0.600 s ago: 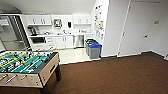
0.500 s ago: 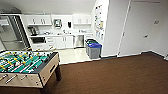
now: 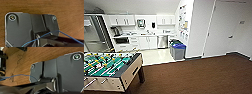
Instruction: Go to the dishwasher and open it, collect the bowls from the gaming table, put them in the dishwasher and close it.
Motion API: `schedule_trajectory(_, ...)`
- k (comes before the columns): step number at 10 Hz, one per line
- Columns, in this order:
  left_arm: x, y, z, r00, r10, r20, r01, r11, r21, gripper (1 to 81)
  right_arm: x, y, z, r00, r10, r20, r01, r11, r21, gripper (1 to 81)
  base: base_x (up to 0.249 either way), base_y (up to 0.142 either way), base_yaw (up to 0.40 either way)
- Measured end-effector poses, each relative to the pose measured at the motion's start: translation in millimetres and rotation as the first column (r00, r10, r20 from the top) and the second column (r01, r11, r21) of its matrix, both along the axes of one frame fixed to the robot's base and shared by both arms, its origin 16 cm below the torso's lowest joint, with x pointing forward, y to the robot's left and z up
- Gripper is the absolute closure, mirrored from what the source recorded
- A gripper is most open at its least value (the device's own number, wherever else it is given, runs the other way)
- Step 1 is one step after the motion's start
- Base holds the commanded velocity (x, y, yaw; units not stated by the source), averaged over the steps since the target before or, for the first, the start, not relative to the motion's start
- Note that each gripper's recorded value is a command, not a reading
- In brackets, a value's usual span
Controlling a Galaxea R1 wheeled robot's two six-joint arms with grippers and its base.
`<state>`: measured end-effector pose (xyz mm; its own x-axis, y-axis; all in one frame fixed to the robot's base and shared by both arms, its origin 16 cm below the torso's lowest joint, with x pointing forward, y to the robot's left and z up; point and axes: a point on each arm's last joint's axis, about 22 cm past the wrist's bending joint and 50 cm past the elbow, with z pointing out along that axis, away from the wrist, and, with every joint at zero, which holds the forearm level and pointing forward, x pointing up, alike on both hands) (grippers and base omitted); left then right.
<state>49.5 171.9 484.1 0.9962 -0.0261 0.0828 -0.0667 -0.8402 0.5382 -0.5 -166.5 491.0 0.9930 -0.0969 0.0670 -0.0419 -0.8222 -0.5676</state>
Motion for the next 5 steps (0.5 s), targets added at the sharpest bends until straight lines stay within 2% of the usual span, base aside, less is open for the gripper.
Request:
schedule_trajectory(1, -11.4, 0.2, -0.6, 0.9998, -0.003, -0.018, 0.003, 1.0000, 0.001, 1.0, -8.7, 0.0, -0.1, 0.9999, 0.002, -0.012, -0.002, 1.000, 0.000, 1.0, 0.154, 0.000, 0.000)
schedule_trajectory(5, -5.6, -1.0, -0.3, 1.0000, -0.002, -0.009, 0.002, 1.0000, -0.001, 1.0, -0.5, -0.3, -0.1, 1.0000, 0.003, 0.000, -0.003, 1.000, -0.001, 1.0, 0.157, 0.000, 0.000)
